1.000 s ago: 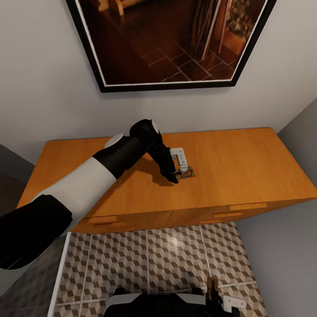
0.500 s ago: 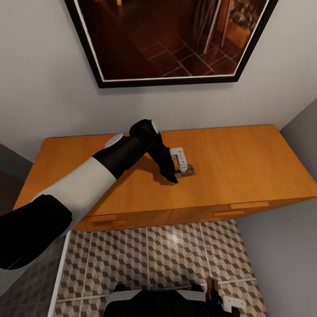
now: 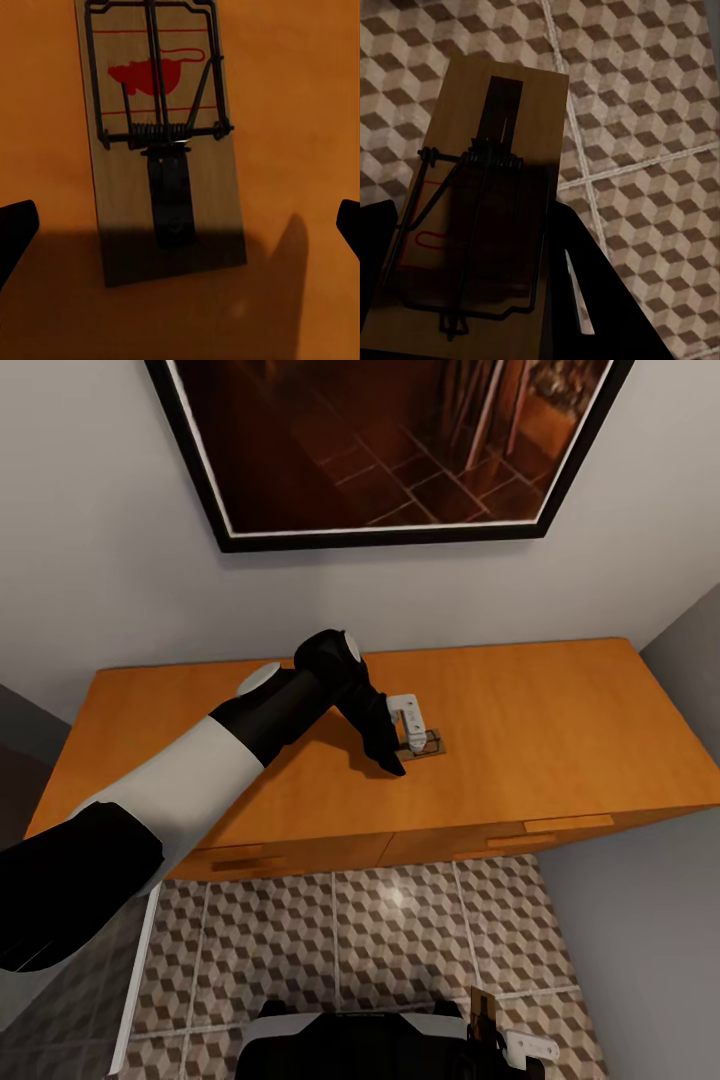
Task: Take the four mousetraps from the cabinet in the bathroom and place them on the bathroom floor. Make sure all four end up on the same floor surface, and ensure that at least two of them are either under or directly next to the same bathroom sink.
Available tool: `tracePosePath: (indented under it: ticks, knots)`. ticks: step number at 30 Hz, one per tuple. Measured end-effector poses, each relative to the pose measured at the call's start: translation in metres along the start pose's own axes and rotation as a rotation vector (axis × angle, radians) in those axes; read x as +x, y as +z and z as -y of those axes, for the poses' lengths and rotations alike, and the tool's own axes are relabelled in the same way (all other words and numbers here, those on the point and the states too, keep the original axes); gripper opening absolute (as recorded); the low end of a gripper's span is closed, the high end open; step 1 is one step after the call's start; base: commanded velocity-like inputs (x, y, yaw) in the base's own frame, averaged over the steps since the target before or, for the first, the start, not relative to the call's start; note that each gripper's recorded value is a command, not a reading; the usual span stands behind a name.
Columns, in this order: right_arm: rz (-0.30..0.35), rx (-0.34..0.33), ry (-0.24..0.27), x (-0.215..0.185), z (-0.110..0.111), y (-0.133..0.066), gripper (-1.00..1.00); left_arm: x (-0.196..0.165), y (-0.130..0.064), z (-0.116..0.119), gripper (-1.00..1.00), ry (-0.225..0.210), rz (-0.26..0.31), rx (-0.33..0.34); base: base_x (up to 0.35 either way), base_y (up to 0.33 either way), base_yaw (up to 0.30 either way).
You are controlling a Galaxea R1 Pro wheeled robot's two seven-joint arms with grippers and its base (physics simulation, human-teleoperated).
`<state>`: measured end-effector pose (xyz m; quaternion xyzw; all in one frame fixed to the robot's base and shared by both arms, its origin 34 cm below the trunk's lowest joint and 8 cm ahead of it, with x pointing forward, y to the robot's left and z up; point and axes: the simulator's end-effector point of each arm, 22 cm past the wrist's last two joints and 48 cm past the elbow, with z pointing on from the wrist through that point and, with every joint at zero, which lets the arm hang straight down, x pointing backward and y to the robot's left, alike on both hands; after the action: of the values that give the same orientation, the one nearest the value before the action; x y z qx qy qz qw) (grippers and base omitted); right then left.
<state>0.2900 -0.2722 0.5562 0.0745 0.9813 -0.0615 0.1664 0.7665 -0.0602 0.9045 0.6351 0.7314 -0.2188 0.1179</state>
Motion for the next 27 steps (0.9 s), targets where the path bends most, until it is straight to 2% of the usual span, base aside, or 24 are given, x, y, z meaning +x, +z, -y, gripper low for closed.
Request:
tracePosePath:
  ticks: [27]
  knots:
    - [-0.007, 0.001, -0.001, 0.0033, 0.0004, 0.0002, -1.0, -0.0019, 0.0013, 0.0001, 1.0, 0.008, 0.007, -0.001, 0.0, 0.0, 0.0]
